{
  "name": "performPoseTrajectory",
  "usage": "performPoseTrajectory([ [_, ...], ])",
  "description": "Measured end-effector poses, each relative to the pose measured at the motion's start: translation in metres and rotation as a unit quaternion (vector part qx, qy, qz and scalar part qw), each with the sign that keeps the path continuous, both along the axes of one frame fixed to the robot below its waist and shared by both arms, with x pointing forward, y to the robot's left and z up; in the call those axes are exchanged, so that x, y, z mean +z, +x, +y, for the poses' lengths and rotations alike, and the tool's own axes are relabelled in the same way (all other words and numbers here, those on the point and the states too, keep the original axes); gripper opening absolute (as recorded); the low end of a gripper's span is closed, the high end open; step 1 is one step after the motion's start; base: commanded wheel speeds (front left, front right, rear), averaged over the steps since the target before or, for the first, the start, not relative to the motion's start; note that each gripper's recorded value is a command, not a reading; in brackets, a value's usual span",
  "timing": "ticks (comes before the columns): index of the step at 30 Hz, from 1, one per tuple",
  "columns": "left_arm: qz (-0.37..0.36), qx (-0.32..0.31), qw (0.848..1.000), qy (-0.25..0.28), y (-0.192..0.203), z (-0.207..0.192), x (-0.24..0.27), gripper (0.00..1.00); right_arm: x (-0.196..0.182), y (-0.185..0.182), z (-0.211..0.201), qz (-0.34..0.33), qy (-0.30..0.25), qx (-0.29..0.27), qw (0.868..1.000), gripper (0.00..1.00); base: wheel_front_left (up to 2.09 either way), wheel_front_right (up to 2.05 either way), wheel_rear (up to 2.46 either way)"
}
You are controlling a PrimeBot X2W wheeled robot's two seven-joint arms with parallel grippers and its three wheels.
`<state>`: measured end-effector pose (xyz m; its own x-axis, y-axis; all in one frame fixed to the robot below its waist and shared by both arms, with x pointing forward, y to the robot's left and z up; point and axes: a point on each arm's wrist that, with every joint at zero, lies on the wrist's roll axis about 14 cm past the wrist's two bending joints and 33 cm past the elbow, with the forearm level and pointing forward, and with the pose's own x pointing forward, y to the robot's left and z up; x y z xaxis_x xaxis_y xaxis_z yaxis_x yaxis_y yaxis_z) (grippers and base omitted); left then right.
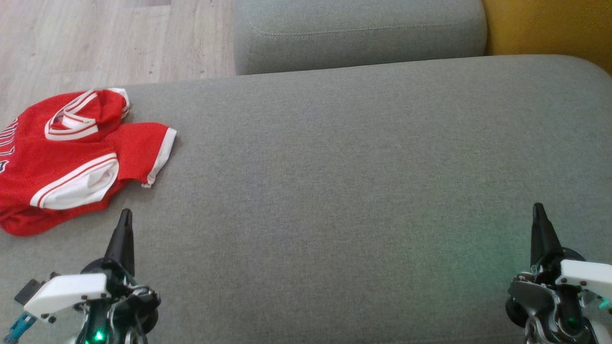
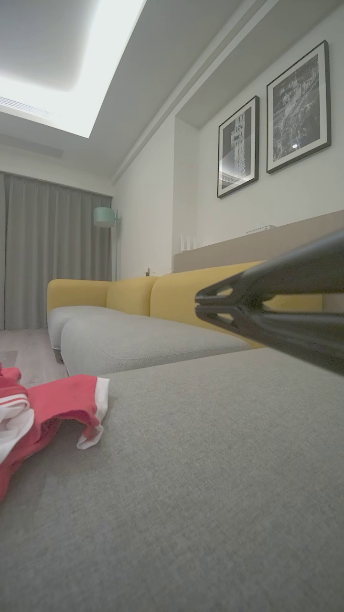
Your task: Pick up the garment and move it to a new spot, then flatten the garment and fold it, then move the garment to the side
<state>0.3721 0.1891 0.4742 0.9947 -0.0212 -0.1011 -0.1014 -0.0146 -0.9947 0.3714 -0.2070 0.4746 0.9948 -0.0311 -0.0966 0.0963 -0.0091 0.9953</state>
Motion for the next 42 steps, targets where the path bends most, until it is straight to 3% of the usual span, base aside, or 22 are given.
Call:
performPoseTrajectory([
  [42, 0.0, 0.0, 1.0, 0.0, 0.0, 0.0, 0.0, 0.0, 0.0, 0.0, 0.0, 0.0, 0.0, 0.0, 1.0, 0.0, 0.0, 0.0, 0.0],
])
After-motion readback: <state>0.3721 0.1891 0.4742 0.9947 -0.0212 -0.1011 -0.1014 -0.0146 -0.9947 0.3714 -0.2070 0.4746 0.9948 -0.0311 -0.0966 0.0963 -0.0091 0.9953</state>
